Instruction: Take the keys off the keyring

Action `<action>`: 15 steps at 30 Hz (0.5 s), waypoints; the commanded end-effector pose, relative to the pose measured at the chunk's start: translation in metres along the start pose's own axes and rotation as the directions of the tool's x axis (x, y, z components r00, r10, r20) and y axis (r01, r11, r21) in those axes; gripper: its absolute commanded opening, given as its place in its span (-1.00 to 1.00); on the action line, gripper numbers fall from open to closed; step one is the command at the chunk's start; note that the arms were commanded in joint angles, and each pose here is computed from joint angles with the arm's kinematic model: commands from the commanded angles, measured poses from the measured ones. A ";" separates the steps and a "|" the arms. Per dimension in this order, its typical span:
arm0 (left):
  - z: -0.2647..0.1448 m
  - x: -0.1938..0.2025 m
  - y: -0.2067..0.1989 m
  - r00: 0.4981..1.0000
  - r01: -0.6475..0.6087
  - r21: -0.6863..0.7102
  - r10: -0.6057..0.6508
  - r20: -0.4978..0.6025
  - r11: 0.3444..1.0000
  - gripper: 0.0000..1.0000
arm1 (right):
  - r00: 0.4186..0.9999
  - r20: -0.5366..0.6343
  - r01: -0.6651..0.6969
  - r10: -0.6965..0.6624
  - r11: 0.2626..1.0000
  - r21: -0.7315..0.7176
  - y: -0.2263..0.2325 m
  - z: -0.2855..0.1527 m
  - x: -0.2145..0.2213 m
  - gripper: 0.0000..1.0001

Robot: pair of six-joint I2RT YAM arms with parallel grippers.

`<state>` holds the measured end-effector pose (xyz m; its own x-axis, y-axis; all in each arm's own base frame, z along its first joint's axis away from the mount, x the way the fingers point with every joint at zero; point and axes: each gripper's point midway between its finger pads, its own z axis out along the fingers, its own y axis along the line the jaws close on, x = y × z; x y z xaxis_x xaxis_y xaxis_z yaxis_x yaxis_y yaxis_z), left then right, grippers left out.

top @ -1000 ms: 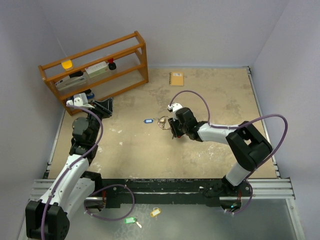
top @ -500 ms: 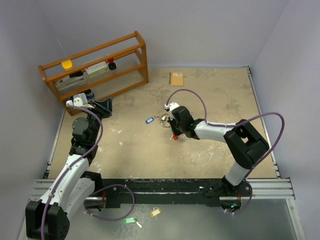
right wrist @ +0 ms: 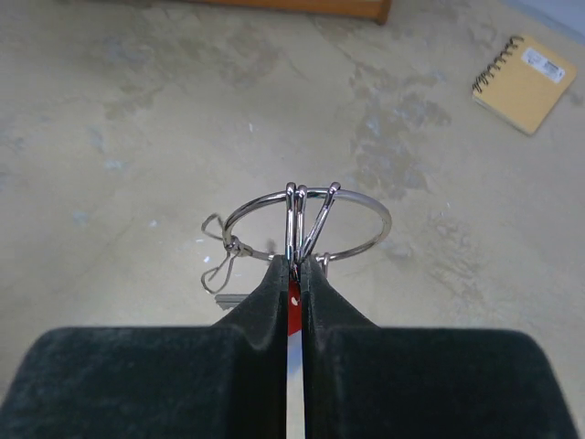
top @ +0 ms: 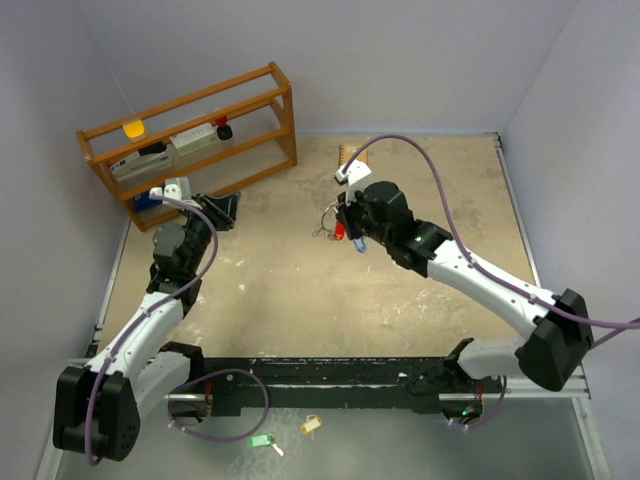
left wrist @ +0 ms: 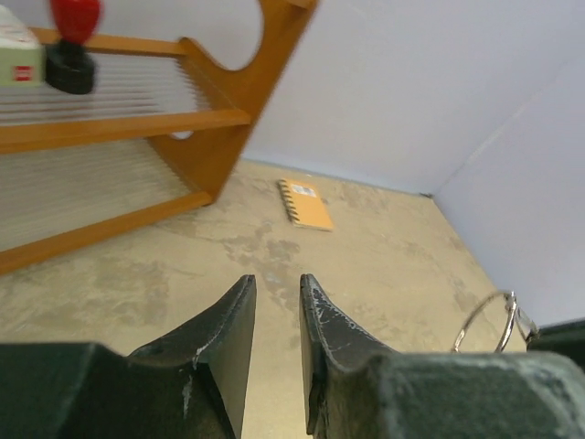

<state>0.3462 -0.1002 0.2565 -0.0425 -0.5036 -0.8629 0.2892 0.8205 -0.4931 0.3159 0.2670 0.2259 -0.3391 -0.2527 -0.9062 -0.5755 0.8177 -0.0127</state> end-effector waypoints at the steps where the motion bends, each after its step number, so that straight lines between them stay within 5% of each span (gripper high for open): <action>1: 0.008 -0.022 -0.064 0.991 -0.130 0.266 0.117 0.065 0.955 -0.46 | 0.998 0.066 -0.004 0.011 0.995 -0.097 0.017 -0.021 -0.028 -1.00; 6: 0.006 -0.013 -0.100 0.991 -0.133 0.404 0.116 0.067 0.905 -0.13 | 0.994 0.106 -0.011 0.025 0.991 -0.133 0.025 -0.035 -0.041 -1.00; 15: -0.003 0.025 -0.169 0.977 -0.196 0.584 0.207 0.049 0.788 -0.05 | 0.993 0.118 -0.004 0.020 0.991 -0.135 0.030 -0.039 -0.044 -1.00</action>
<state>0.3041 -0.2252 0.2878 -0.0511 -0.3698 -0.9277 0.7178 0.6323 -0.2916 0.2878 0.2781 0.2444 -0.3253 -0.2445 -0.9134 -0.6590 0.7514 0.0336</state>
